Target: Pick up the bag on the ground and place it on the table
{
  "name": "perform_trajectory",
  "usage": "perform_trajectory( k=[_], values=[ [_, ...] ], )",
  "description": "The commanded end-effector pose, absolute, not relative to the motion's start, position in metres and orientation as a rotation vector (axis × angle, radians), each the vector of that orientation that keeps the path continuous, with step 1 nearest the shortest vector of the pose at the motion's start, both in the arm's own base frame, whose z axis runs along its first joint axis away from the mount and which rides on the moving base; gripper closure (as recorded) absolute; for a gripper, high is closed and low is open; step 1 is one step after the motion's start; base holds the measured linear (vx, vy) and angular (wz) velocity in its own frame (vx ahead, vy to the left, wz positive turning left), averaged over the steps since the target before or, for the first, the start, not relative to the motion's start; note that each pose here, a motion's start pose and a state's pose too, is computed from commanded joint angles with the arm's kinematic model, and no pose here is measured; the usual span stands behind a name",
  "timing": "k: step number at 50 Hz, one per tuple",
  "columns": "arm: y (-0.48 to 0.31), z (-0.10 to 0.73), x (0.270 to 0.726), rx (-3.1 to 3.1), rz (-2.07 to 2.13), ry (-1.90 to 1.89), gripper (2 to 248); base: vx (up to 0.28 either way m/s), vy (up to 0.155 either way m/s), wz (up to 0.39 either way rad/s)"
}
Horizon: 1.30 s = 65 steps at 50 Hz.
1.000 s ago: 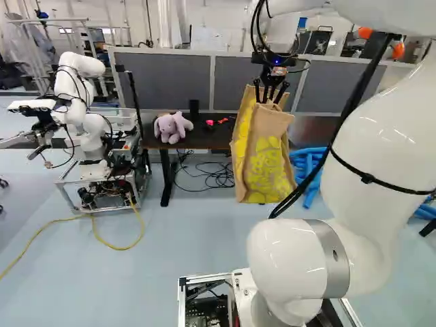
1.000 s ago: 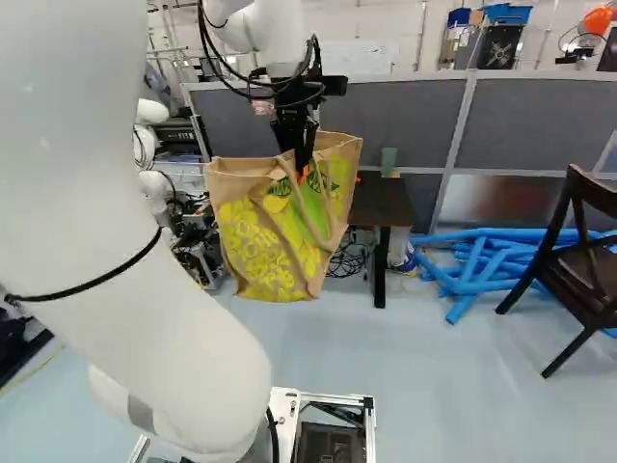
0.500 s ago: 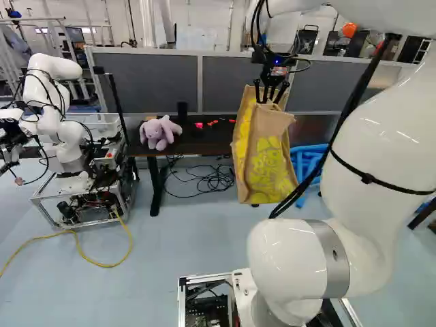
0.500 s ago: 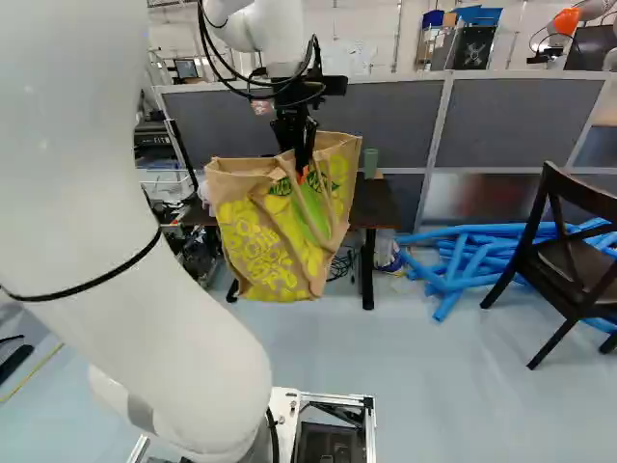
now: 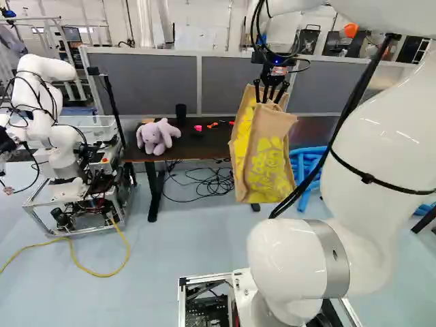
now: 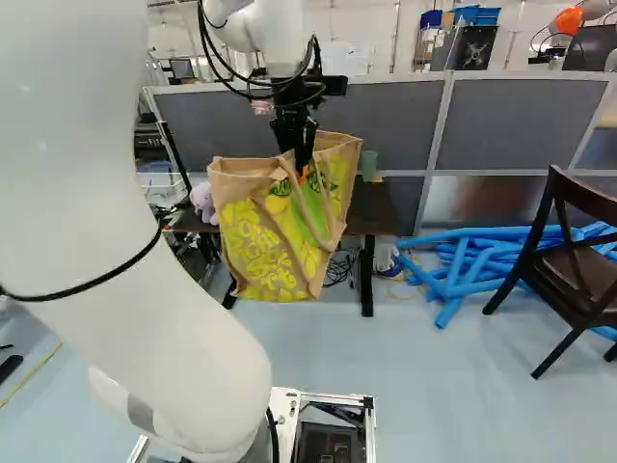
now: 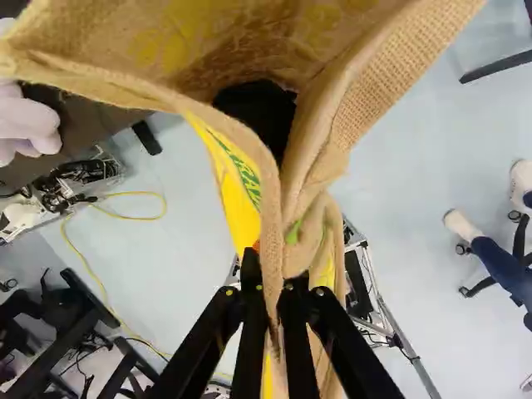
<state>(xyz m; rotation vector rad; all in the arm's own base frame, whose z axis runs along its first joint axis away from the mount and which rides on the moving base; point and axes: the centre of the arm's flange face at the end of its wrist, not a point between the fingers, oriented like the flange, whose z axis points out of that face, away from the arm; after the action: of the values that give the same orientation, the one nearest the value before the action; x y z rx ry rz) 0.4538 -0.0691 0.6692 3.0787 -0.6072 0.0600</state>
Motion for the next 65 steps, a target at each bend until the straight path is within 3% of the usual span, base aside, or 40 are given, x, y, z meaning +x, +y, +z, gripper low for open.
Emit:
perform_trajectory(
  k=[65],
  values=[
    [-0.0691,0.6692,0.4538,3.079,0.060,-0.607,226,0.172,-0.002,-0.021]
  ],
)
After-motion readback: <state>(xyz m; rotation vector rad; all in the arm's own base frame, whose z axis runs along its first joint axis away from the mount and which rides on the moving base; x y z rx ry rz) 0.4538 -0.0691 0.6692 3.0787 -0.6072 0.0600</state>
